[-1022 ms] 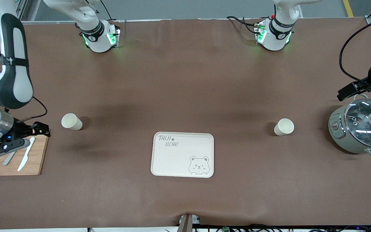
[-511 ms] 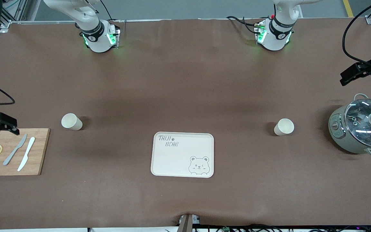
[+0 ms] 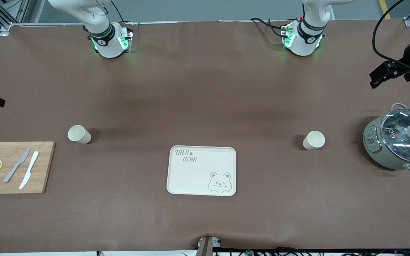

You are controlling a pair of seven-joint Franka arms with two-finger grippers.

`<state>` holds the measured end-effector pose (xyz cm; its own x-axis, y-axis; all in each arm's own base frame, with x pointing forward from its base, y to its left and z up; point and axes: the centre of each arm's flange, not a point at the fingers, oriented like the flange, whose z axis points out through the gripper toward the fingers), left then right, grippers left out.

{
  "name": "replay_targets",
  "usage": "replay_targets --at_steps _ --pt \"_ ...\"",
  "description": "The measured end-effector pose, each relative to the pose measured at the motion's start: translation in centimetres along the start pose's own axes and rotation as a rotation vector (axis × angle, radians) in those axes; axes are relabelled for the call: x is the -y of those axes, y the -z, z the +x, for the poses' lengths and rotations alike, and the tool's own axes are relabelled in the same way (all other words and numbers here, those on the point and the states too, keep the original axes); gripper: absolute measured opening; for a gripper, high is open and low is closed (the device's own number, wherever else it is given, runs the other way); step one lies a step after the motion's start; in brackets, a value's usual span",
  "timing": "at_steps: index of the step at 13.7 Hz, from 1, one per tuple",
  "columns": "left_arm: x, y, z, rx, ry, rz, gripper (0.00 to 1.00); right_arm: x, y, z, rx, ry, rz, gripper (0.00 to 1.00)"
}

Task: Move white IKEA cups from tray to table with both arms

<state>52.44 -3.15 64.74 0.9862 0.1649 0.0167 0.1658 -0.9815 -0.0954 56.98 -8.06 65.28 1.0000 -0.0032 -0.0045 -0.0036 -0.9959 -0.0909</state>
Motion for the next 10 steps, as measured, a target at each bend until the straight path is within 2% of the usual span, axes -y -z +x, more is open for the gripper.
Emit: replay_targets --at_steps 2,3,5,10 --pt "-0.2 -0.2 0.0 0.005 -0.004 0.001 1.0 -0.5 -0.4 -1.6 0.023 -0.103 0.006 1.0" --pt "-0.4 -0.4 0.1 0.008 -0.007 0.001 1.0 -0.6 -0.5 -2.3 0.031 -0.126 -0.014 1.0" --pt "-0.6 -0.8 0.4 0.014 -0.01 0.002 1.0 -0.4 -0.1 -3.7 0.033 -0.126 -0.039 1.0" --pt "-1.2 -2.1 1.0 0.037 -0.017 -0.013 1.0 -0.1 -0.7 -4.9 0.046 -0.121 -0.033 1.0"
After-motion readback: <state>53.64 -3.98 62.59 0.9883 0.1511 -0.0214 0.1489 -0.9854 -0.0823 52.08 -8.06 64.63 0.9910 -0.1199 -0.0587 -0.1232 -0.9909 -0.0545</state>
